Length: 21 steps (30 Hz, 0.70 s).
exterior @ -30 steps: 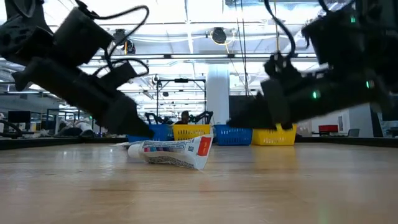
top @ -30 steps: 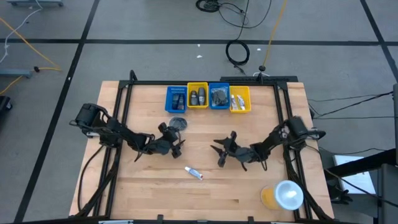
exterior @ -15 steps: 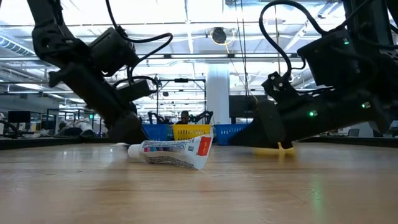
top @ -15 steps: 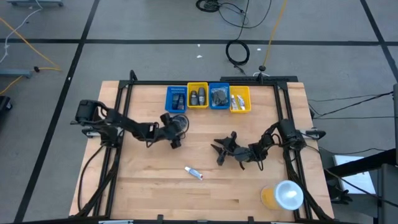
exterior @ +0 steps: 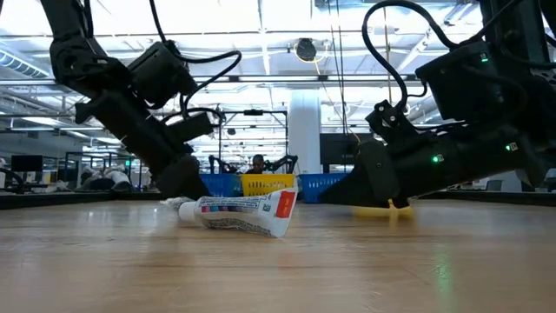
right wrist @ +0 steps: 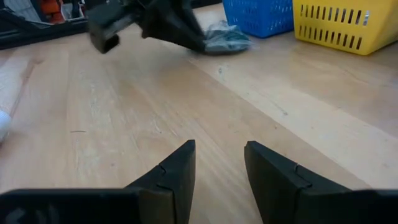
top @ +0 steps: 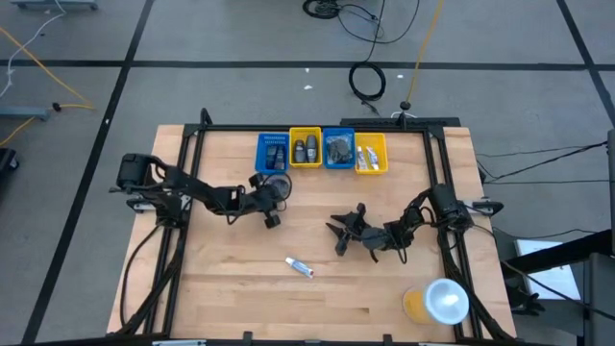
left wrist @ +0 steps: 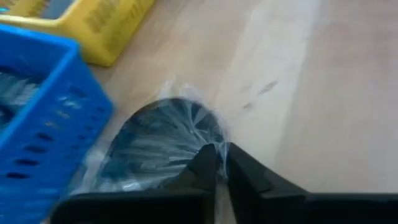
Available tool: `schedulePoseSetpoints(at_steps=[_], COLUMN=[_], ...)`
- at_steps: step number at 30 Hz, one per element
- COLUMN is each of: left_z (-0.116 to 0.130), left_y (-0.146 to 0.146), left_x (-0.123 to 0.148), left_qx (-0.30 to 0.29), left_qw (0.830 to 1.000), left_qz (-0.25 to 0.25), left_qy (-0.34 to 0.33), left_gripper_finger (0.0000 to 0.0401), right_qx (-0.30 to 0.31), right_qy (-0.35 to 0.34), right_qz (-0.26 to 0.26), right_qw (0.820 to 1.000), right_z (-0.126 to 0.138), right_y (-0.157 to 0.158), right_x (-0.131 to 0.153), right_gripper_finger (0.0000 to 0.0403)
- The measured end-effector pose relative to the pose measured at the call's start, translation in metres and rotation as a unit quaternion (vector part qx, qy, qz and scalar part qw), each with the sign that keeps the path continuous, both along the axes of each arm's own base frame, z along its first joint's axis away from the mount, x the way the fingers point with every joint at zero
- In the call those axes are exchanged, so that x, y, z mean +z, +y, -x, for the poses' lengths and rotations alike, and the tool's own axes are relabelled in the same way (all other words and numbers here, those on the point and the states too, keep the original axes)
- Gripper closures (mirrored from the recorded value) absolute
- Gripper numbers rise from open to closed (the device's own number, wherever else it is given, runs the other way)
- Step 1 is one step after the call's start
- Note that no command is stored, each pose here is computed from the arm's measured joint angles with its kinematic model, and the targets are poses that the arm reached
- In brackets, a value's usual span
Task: Pick & Place Travel size toiletries
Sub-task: Put the black hairbrush into the right blue bin
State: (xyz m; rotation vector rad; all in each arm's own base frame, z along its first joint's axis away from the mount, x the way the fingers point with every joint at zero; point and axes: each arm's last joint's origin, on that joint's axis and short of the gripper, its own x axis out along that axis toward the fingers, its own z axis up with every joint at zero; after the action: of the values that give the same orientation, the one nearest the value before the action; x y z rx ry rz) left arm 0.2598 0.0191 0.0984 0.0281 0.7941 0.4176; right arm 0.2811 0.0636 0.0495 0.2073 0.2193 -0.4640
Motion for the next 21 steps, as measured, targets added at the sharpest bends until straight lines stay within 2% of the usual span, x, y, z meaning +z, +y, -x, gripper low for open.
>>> schedulePoseSetpoints(at_steps=[2,5,11,14,17,21], left_z=[-0.003,-0.008,-0.020,-0.024,-0.027,-0.028], left_y=[-0.005,-0.013,-0.022,-0.024,-0.026,-0.028], left_x=[0.002,0.006,0.022,0.030,0.037,0.042], left_qx=[-0.012,-0.046,-0.130,-0.161,-0.187,-0.211], left_qw=[0.999,0.994,0.964,0.947,0.931,0.917], left_qz=[0.023,0.074,0.156,0.179,0.197,0.209], left_qy=[-0.022,-0.064,-0.169,-0.211,-0.244,-0.266], left_gripper_finger=[0.0394,0.0389,0.0397,0.0394,0.0388,0.0396], right_qx=[0.000,0.000,0.005,0.017,0.055,0.083], right_qy=[0.000,0.001,0.015,0.021,0.022,0.014], right_qz=[0.001,0.001,0.018,0.026,0.029,0.037], right_qw=[1.000,1.000,1.000,0.999,0.998,0.996], right_z=[0.000,0.000,0.000,0.000,-0.001,-0.010], right_y=[0.000,0.000,0.000,0.000,0.002,0.006], right_x=[0.000,0.000,-0.001,-0.001,0.000,0.004], right_gripper_finger=[0.0273,0.0273,0.0273,0.0273,0.0266,0.0232])
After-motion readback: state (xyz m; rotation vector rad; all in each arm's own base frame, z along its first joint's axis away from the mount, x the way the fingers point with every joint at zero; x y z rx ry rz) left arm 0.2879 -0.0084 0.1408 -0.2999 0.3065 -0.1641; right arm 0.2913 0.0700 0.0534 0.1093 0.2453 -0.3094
